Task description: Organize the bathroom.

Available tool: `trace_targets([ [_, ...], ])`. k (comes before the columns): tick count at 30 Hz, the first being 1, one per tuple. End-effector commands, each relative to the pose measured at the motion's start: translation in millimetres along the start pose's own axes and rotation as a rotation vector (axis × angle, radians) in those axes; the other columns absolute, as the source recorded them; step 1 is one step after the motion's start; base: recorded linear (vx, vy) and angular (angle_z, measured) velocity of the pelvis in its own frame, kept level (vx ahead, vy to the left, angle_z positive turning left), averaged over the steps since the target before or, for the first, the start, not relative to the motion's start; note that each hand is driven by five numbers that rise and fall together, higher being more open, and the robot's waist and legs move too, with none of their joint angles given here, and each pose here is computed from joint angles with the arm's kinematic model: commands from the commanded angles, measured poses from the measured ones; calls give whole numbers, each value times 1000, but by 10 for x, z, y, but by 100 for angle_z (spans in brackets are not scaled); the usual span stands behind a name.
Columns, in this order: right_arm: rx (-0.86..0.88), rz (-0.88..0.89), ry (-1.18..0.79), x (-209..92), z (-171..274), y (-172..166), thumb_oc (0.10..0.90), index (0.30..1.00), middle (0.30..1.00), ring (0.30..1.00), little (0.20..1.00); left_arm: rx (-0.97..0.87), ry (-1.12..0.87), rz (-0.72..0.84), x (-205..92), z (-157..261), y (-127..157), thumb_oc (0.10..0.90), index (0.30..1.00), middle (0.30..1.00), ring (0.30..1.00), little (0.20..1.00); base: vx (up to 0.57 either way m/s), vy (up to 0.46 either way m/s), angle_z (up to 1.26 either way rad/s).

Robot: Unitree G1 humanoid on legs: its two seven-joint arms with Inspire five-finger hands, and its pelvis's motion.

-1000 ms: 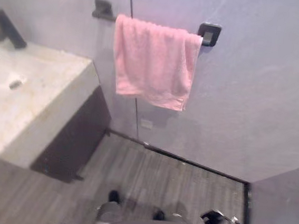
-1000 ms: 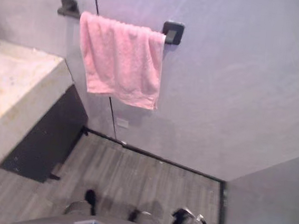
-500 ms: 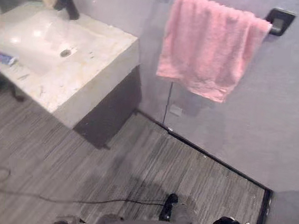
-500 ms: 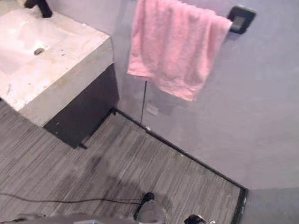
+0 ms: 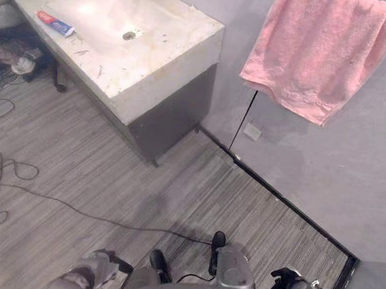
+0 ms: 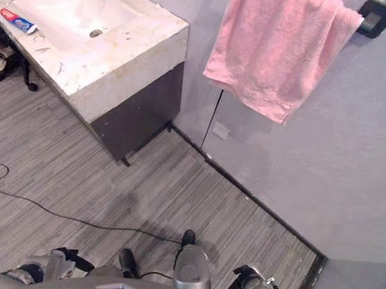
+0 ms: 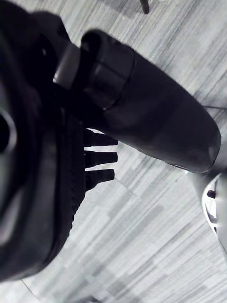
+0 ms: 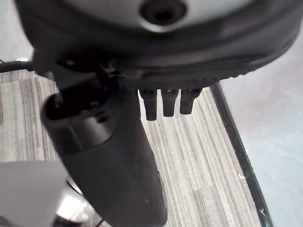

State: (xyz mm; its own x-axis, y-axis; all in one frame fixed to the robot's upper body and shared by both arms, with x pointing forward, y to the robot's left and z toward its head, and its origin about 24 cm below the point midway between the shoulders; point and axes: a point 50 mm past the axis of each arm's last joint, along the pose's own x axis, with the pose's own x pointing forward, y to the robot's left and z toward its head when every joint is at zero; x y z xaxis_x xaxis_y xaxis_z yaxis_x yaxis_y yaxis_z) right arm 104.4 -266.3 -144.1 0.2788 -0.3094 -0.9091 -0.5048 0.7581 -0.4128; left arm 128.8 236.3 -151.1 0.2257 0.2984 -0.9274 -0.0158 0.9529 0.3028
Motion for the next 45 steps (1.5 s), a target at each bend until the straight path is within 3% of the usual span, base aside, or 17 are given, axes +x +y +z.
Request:
trace_targets([
  [1, 95, 1, 13, 6, -19, 39, 800, 900, 900, 900, 900, 115, 39, 62, 6, -58, 247, 800, 900, 900, 900, 900, -195, -30, 179],
  [5, 63, 7, 15, 18, -47, 69, 800, 900, 900, 900, 900, 110, 44, 66, 6, -34, 253, 800, 900, 900, 900, 900, -191, -13, 93],
  [11, 23, -46, -75, 31, 311, -129, 800, 900, 900, 900, 900, 64, 71, 73, 18, -142, 223, 800, 900, 900, 900, 900, -178, -34, -36],
  [22, -32, -58, -40, 24, 165, -216, 800, 900, 900, 900, 900, 86, 32, 69, 14, -61, 219, 800, 900, 900, 900, 900, -24, -11, -7],
  [35, -83, -65, -93, 9, 278, -237, 800, 900, 900, 900, 900, -346, -59, 152, -11, 121, 266, 800, 900, 900, 900, 900, -103, -57, 23],
  [45, -19, -106, -67, 15, 397, -407, 800, 900, 900, 900, 900, -238, -89, 165, -22, 232, 157, 800, 900, 900, 900, 900, -5, 184, 53],
])
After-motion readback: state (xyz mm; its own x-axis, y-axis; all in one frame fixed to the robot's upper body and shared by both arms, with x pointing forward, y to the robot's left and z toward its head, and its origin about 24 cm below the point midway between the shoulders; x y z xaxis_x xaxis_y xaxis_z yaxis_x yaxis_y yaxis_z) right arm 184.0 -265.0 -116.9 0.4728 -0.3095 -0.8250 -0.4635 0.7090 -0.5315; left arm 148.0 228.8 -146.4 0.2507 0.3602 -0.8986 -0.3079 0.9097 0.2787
